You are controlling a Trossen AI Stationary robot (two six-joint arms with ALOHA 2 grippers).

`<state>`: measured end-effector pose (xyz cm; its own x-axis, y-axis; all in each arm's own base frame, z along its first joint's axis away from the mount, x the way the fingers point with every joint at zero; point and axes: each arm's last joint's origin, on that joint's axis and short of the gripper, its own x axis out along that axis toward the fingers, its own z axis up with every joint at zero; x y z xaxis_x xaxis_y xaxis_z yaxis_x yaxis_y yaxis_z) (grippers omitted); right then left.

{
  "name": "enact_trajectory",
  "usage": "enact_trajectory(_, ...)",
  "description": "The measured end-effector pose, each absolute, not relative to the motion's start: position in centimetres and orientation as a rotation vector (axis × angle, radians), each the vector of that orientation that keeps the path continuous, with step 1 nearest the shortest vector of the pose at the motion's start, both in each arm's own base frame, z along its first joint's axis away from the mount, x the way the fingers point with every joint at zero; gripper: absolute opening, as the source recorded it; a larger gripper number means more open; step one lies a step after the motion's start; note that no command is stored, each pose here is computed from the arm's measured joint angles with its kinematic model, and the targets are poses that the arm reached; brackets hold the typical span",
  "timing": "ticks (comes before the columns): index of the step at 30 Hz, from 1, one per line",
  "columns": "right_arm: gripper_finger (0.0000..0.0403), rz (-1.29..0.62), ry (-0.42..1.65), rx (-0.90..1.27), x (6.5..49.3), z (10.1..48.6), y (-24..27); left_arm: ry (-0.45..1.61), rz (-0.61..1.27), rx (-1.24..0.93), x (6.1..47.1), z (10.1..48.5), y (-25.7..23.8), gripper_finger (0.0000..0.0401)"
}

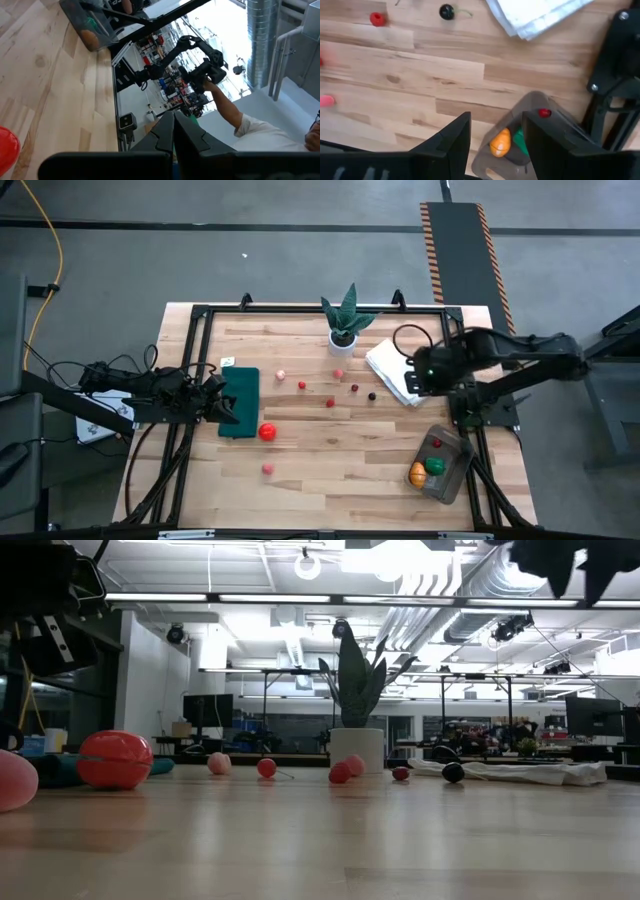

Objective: Pick and placing Produce into tupperware
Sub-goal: Put the black cherry into the black bin

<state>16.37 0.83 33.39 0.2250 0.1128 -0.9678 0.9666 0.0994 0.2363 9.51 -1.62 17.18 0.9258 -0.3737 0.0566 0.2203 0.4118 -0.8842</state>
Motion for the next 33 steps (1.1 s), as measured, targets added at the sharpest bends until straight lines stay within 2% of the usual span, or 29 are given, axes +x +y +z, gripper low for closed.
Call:
enact_trajectory(16,0.0167,-0.854,1.232,1.240,19.9,31.4,-2.7,0.160,-0.378,-1.084,9.5,17.2,-1.6,0.0001)
enact_trajectory(26,0.0167,-0.846,1.251,1.098,23.1,32.5,-5.8,0.160,-0.377,-1.084,9.5,17.2,-1.6,0.0001)
enact_trajectory(33,0.0167,-0.828,1.308,1.023,25.3,31.6,-7.4,0.155,-0.375,-1.074,9.5,17.2,-1.6,0.0001)
